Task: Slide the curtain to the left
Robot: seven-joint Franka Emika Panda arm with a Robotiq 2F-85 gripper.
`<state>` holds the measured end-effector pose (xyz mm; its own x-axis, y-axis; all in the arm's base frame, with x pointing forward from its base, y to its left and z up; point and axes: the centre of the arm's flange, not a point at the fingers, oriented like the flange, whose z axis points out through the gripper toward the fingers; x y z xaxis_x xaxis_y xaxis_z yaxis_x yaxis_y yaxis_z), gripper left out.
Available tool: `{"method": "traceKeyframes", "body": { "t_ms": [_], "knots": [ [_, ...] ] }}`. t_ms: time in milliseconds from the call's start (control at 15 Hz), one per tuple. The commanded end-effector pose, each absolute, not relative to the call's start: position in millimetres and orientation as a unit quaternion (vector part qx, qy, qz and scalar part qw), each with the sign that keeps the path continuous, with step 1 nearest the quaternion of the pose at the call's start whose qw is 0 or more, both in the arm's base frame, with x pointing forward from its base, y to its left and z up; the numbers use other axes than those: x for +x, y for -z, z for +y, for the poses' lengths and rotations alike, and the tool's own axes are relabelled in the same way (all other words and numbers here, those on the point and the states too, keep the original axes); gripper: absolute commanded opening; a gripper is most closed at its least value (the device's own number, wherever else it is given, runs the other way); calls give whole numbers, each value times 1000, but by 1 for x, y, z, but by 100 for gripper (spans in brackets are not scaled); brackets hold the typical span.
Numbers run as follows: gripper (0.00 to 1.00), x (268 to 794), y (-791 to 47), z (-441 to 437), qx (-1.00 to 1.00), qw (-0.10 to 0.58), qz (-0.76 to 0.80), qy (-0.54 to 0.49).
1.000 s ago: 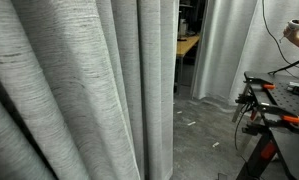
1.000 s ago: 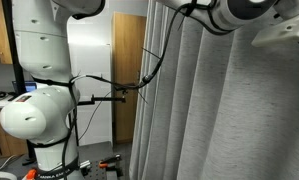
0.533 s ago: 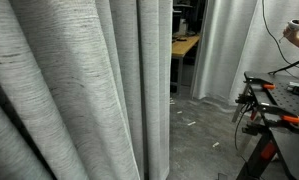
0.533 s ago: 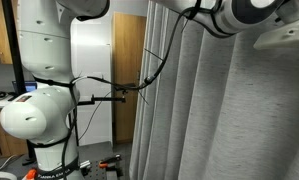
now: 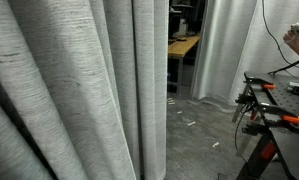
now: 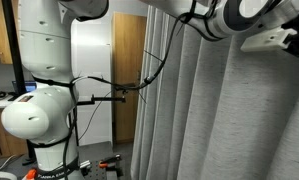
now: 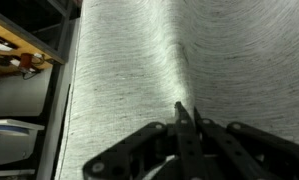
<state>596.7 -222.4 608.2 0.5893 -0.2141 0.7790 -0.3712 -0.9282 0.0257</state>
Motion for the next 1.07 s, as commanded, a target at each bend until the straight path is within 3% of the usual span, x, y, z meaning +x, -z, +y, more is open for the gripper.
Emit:
{"method": "traceKeyframes", "body": {
  "t_ms": [0, 600, 1000],
  "knots": [
    [0, 598, -588, -143, 893, 54, -120, -430],
    [0, 577, -587, 23, 889, -34, 2, -456],
    [0, 528, -571, 130, 883, -65, 82, -457]
  ]
}}
